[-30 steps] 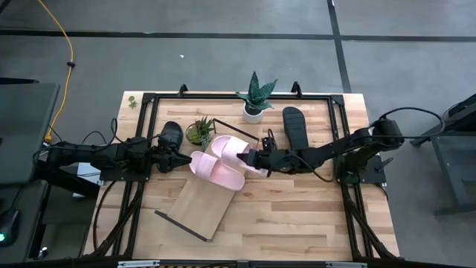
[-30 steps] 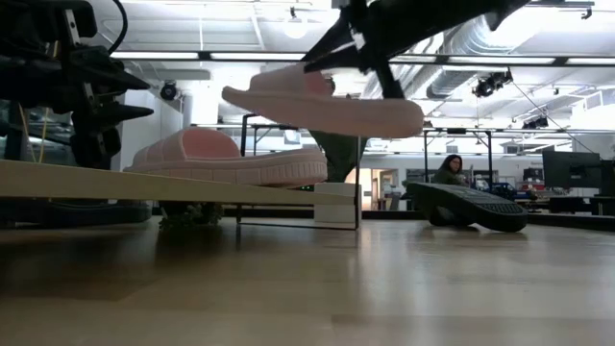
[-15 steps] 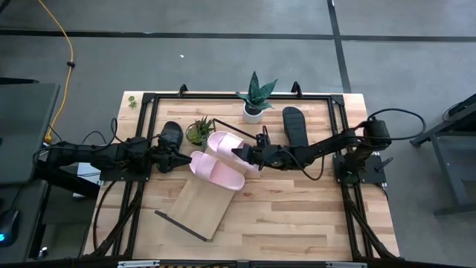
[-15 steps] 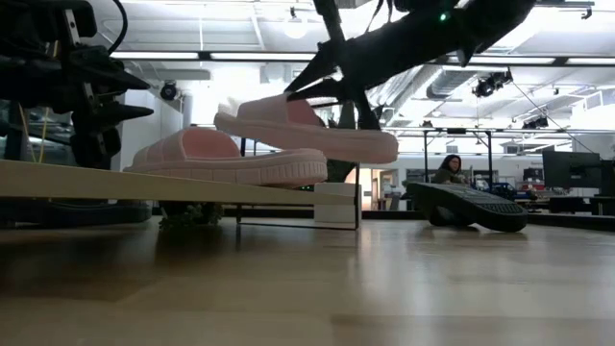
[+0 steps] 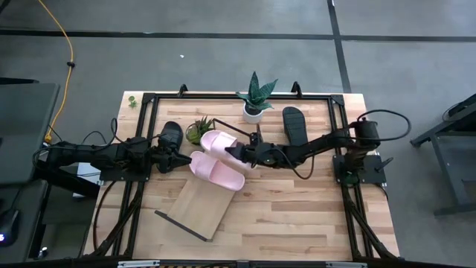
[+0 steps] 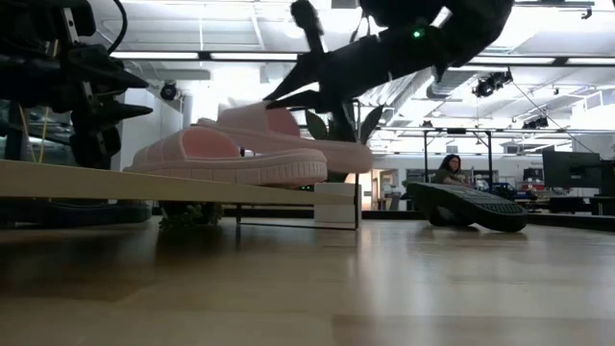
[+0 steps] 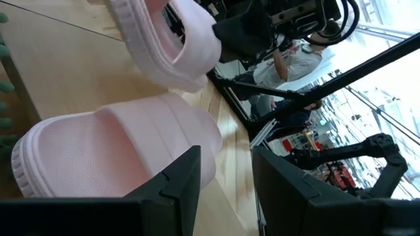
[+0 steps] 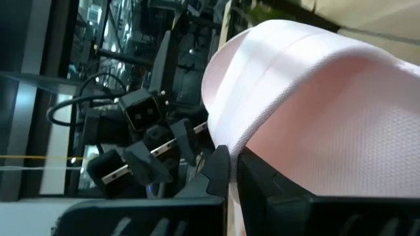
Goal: Pick and place slides into the shelf
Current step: Put the pink slide on the shelf
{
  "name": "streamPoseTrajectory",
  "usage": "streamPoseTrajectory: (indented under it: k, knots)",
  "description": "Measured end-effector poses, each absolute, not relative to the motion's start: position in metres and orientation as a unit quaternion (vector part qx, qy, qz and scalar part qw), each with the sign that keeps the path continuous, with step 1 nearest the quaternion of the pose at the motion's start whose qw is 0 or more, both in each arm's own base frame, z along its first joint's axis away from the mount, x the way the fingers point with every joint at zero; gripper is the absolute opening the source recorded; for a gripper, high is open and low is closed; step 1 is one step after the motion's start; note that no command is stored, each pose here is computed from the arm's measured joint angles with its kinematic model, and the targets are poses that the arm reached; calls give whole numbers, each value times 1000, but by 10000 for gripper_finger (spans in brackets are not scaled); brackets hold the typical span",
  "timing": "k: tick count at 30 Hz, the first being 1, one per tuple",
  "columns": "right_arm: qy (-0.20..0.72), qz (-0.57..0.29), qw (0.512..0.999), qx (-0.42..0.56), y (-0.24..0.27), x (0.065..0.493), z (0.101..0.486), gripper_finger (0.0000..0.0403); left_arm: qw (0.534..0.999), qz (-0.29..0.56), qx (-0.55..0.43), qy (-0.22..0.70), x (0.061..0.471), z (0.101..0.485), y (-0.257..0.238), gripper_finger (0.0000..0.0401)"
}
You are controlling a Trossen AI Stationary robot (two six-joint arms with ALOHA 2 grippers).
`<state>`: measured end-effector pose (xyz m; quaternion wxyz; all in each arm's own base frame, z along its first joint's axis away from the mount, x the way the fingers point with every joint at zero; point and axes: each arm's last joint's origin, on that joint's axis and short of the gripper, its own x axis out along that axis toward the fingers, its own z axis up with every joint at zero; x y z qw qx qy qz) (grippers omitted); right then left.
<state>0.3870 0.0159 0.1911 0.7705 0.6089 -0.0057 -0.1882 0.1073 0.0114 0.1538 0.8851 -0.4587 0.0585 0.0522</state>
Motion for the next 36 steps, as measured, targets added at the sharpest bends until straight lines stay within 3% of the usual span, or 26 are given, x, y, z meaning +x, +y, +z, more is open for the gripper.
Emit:
streamPoseTrajectory:
  k: [9, 36]
  knots:
    - [25, -247, 776, 580, 19, 405, 192, 0, 885, 34, -460, 64, 107, 155, 10, 127]
    - [44, -262, 754, 600, 23, 403, 187, 5, 889, 32, -452, 65, 107, 154, 10, 127]
